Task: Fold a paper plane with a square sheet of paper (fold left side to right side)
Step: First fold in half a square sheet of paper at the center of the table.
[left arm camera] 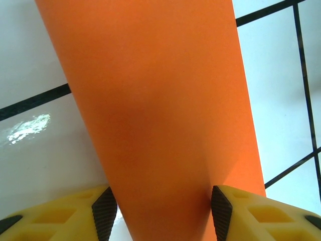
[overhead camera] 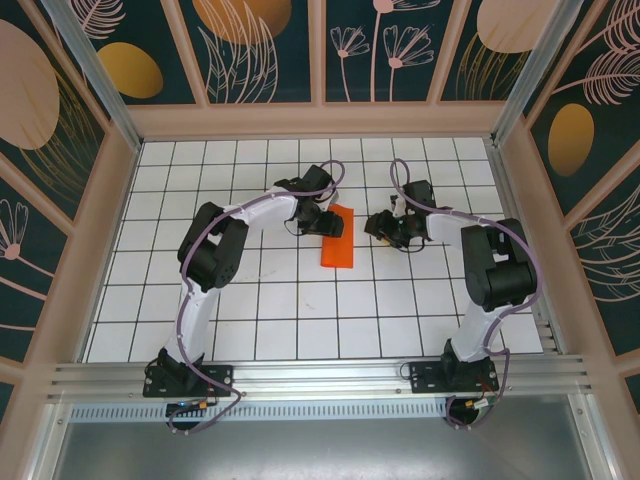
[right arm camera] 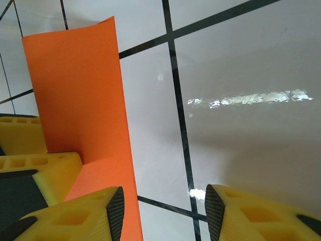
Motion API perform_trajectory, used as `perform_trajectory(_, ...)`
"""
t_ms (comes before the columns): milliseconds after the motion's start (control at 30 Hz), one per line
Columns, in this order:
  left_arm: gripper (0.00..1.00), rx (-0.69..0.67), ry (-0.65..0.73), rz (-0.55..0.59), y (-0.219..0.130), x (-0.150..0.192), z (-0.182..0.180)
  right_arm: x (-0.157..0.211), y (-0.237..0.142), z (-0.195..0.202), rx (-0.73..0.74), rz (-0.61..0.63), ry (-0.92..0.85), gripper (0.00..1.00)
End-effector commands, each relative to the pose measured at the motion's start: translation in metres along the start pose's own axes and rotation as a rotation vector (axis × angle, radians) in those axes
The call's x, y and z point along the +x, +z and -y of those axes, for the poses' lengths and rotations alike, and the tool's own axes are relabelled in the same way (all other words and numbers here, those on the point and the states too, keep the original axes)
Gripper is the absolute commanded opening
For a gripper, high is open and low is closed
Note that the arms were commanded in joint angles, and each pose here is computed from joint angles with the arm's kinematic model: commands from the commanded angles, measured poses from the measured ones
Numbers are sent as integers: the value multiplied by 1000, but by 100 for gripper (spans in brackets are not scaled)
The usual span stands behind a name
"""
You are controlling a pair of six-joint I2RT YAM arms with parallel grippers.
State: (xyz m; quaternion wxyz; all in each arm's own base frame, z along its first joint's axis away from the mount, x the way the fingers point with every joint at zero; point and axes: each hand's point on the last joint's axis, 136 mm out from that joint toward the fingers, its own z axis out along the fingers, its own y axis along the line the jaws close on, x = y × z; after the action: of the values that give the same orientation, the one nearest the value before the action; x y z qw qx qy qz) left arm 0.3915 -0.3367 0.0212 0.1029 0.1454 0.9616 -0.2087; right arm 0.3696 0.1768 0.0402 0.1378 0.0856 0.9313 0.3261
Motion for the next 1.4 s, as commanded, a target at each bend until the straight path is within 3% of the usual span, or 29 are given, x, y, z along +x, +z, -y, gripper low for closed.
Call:
perform_trajectory(0,57,-17,9,-50,32,13,-8,-2,-7,-11,-18,10,-21,49)
perform_trajectory(1367,56,-25,-29,-48,41,12,-11,0,-6,-13,-18,2,-25,49)
